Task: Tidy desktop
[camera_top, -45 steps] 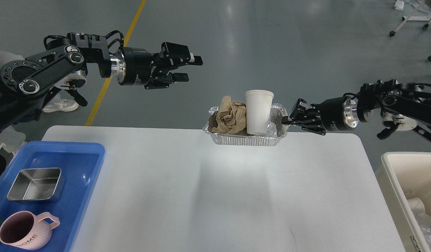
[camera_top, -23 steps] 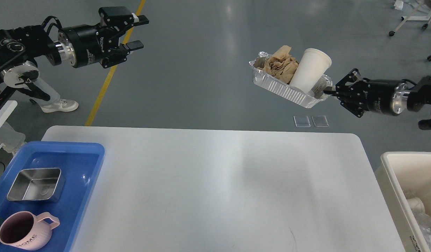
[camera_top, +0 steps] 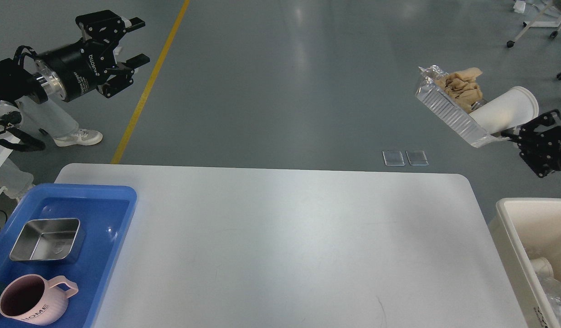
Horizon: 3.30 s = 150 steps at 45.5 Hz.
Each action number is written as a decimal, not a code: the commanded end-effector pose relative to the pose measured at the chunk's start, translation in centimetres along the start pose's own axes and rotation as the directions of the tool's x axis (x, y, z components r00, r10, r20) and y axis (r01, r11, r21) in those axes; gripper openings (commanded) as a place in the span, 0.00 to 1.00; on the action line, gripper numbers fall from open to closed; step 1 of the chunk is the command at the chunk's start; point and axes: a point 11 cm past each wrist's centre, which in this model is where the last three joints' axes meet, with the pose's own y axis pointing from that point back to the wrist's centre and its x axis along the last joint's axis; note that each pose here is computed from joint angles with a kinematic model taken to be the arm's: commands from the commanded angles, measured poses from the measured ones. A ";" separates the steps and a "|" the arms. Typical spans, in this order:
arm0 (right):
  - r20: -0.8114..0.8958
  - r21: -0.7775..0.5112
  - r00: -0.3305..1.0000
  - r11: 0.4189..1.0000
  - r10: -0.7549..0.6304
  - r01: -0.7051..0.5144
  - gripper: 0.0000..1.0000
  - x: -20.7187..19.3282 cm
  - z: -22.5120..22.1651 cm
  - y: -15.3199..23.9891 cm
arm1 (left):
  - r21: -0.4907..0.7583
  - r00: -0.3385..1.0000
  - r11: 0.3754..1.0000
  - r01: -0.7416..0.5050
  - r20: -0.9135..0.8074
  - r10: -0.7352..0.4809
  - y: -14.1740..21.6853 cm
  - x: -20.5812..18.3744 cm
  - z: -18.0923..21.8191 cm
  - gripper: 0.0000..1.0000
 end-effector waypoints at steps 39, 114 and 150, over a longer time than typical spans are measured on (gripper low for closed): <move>0.119 -0.102 0.915 0.921 0.386 -0.376 0.00 9.5 13.5 14.5 | -0.088 0.958 0.977 -0.196 -0.231 0.171 2.9 3.3 -4.2 0.76; 0.181 -0.041 0.710 0.727 0.680 -0.686 0.96 13.4 20.7 16.2 | -0.010 0.740 0.864 -0.503 -0.522 0.425 -1.7 1.8 -7.7 0.96; 0.556 0.386 0.796 0.775 0.238 -0.501 1.00 0.9 3.4 -9.5 | -0.038 0.721 0.881 -0.472 -0.592 0.361 -3.1 0.1 -7.6 0.99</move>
